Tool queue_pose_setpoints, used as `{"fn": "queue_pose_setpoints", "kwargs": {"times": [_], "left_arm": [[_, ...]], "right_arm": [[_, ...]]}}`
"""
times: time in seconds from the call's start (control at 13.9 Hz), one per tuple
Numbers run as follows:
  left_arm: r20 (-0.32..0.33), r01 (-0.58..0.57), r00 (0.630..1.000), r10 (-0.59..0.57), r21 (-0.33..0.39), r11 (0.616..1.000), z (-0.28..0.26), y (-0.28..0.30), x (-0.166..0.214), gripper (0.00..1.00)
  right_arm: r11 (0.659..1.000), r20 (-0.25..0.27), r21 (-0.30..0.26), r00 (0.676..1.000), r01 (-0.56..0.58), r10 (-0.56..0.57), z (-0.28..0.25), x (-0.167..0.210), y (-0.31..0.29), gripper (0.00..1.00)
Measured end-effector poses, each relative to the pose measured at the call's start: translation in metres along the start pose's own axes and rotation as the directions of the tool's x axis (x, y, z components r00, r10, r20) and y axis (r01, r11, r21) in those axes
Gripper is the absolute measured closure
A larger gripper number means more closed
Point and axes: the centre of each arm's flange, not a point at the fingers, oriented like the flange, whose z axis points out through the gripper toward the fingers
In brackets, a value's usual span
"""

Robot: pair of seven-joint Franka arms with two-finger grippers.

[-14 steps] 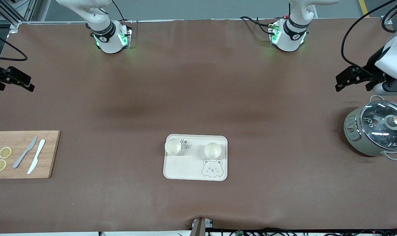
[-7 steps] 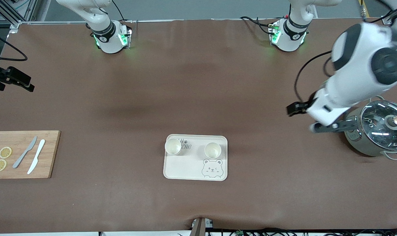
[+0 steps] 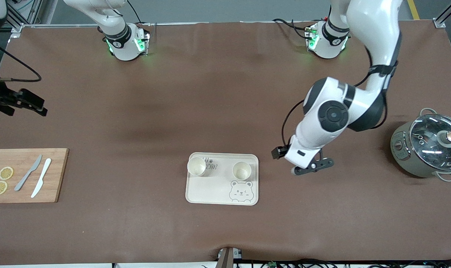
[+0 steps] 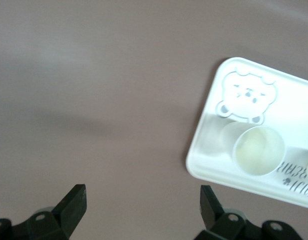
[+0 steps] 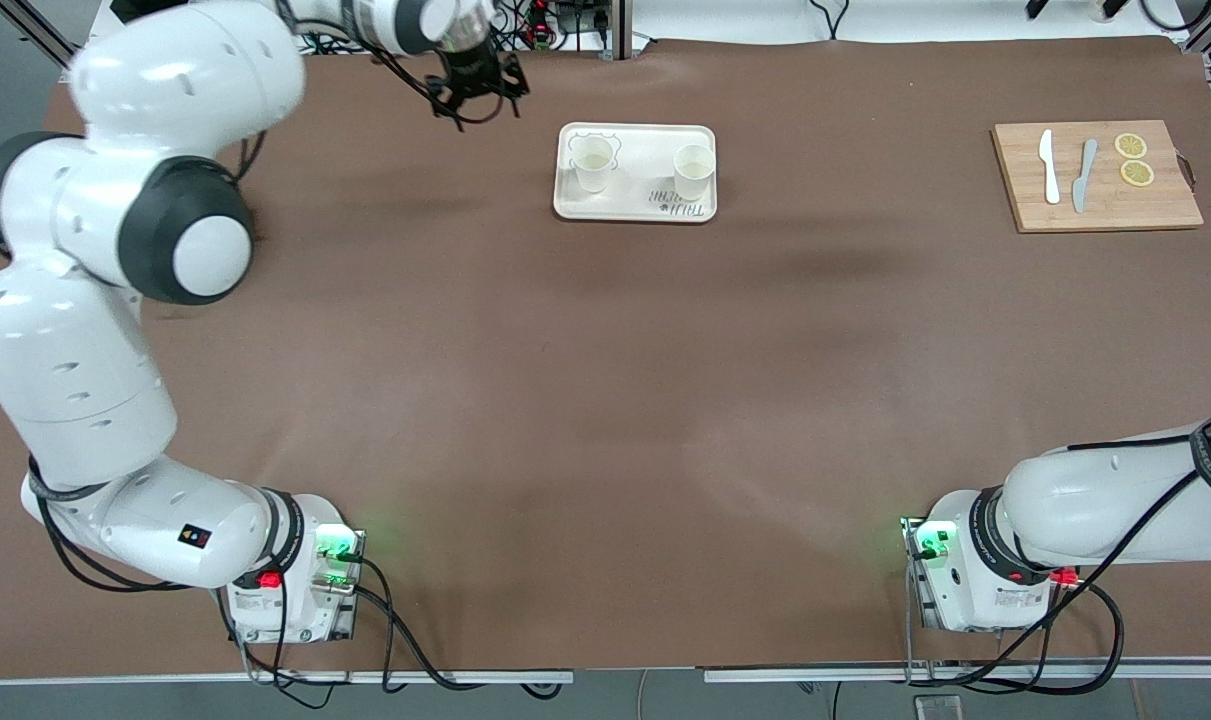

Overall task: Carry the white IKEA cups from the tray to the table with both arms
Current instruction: 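Reach the left gripper to one cup while the right gripper reaches the other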

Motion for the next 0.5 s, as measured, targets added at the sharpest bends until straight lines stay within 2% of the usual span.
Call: {"fn": "queue_pose_setpoints", "kwargs": {"times": [0.14,0.29,0.43,0.5], "left_arm": [[-0.024,0.023,0.999,-0.024,-0.028,0.999,0.024,0.014,-0.001,0.00],[-0.028,0.049,0.998,-0.050,-0.037,0.998,0.043,0.030,-0.007,0.00],[-0.042,0.059,0.997,-0.062,-0.054,0.997,0.055,0.045,-0.009,0.04],[-0.056,0.060,0.996,-0.064,-0.072,0.996,0.061,0.051,-0.009,0.11]], "right_arm": [[1.000,0.069,0.001,0.998,0.008,-0.008,0.046,0.019,-0.005,0.00],[1.000,0.114,0.004,0.993,0.021,-0.022,0.086,0.035,-0.014,0.00],[0.999,0.131,0.018,0.991,0.038,-0.040,0.123,0.050,-0.029,0.00],[0.998,0.123,0.027,0.991,0.051,-0.054,0.141,0.058,-0.041,0.00]]}}
